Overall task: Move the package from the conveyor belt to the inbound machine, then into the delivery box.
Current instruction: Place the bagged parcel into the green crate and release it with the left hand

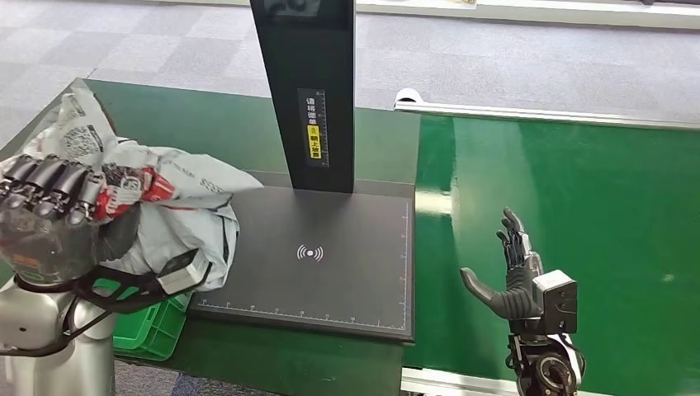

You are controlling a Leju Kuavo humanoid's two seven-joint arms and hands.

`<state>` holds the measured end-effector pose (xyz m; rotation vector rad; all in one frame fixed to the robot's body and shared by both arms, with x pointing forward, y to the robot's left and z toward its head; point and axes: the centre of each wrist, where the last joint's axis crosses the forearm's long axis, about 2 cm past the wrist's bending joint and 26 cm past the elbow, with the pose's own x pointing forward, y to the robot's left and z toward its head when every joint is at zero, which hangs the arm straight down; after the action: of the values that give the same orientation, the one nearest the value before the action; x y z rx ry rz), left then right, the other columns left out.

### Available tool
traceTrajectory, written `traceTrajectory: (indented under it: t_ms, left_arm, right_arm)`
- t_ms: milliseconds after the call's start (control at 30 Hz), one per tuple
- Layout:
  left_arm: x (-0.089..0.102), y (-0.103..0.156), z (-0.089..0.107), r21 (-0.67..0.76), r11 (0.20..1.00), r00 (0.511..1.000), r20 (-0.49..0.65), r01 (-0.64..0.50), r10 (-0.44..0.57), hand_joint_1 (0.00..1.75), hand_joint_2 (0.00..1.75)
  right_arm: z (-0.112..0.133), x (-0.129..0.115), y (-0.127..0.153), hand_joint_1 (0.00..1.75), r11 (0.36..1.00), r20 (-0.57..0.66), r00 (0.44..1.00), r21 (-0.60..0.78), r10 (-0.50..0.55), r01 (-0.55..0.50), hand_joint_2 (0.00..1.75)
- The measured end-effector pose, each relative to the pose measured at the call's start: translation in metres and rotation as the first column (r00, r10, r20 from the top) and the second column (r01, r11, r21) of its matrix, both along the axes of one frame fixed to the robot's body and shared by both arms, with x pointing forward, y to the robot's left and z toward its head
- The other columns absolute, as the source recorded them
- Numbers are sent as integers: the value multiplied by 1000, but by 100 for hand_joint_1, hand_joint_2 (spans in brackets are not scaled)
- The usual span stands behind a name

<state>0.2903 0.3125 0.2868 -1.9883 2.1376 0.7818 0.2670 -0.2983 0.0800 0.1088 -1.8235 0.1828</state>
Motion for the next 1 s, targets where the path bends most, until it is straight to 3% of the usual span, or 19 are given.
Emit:
traceTrajectory:
  t_ms: [100,200,267,333,433,500,633,733,833,867,900,933,1000]
  left_arm:
    - [12,27,-3,-123,980,987,-48,-158,153,171,0]
    - [42,48,-17,-302,892,933,-238,-337,271,173,0]
    - [59,50,-35,-274,838,835,-443,-472,326,171,0]
    - [65,51,-60,-117,834,693,-624,-539,360,165,0]
    - [62,62,-97,106,850,453,-809,-516,376,162,0]
    - [57,71,-114,172,849,338,-863,-500,375,161,0]
    - [53,83,-128,215,835,224,-903,-506,368,146,0]
    - [52,92,-131,228,816,142,-926,-531,351,153,0]
    - [50,101,-133,212,794,91,-944,-569,317,156,0]
    - [49,103,-134,206,789,79,-949,-579,306,150,0]
    - [48,105,-135,203,783,69,-952,-588,298,127,0]
    - [47,107,-135,201,774,61,-954,-600,295,117,0]
    - [45,109,-136,202,740,58,-949,-642,310,45,0]
  right_arm:
    - [-4,-7,-1,0,1000,-12,1000,-5,-8,8,175]
    - [-5,-10,-3,0,1000,-15,1000,-15,-15,14,175]
    - [-3,-10,-4,0,1000,-14,1000,-27,-8,8,175]
    - [-2,-9,-4,0,999,-15,1000,-42,7,-8,175]
    - [-1,-6,-3,0,998,-13,1000,-63,26,-27,175]
    - [0,-4,-2,0,997,-10,1000,-69,29,-30,175]
    - [1,-1,-1,0,997,-4,1000,-68,26,-27,175]
    - [1,0,1,0,997,-5,1000,-69,28,-28,175]
    - [2,2,4,0,997,-11,999,-72,30,-31,175]
    - [3,2,5,0,997,-12,999,-73,30,-31,175]
    - [3,3,6,0,997,-13,999,-73,30,-31,175]
    - [4,4,6,0,997,-13,999,-73,31,-31,175]
    - [4,5,8,0,997,-13,999,-72,31,-32,175]
